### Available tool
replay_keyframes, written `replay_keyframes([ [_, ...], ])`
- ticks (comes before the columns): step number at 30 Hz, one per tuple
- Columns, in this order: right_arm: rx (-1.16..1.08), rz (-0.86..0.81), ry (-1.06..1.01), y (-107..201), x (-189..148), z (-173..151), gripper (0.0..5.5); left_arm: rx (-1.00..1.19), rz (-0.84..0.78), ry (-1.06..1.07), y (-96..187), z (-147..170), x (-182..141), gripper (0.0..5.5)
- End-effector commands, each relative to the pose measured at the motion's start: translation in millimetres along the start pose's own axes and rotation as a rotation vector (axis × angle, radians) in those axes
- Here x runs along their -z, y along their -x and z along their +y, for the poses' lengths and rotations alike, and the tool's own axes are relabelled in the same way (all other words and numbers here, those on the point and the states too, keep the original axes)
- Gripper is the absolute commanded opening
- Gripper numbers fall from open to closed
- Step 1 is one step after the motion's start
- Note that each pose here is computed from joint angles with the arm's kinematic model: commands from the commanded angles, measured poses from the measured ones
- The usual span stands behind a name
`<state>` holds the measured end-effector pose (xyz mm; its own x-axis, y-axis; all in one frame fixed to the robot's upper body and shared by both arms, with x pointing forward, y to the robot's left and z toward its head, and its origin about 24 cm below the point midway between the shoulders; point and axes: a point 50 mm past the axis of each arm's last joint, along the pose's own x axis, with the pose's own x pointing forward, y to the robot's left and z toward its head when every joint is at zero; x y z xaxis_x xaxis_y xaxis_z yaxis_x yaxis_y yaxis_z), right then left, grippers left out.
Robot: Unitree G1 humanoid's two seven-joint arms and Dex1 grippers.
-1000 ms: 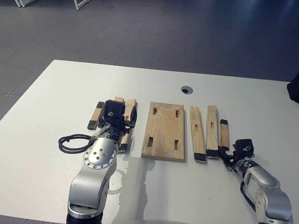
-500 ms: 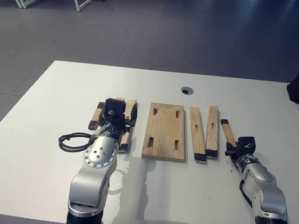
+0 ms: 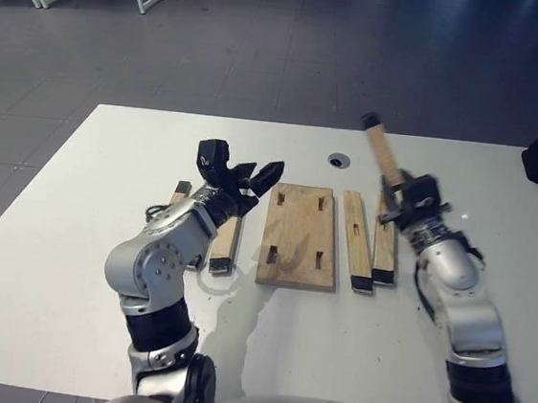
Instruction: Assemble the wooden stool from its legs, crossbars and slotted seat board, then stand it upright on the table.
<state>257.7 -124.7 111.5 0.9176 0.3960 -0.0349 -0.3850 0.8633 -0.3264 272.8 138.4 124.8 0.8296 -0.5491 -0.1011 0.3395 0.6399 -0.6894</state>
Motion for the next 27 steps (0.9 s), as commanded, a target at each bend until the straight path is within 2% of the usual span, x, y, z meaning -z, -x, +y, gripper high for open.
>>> replay_keyframes([
  [1, -0.084, -0.063, -0.022, -2.6, -12.3, 19.3, 1.30, 0.082, 0.050, 0.216, -3.1, 6.0, 1.1, 3.45],
  [10, -0.261, -0.103, -0.076, 2.8, -24.5, 65.1, 1.30, 0.188, 0.070, 0.350, -6.1, 5.9, -4.2, 3.45],
  [15, -0.281, -0.094, -0.083, 5.1, -23.7, 69.6, 1.30, 0.211, 0.067, 0.359, -5.8, 4.0, -7.2, 3.45],
  [27, -0.279, -0.072, -0.100, 8.5, -23.0, 71.6, 1.30, 0.233, 0.096, 0.339, -3.7, -0.9, -5.4, 1.50],
])
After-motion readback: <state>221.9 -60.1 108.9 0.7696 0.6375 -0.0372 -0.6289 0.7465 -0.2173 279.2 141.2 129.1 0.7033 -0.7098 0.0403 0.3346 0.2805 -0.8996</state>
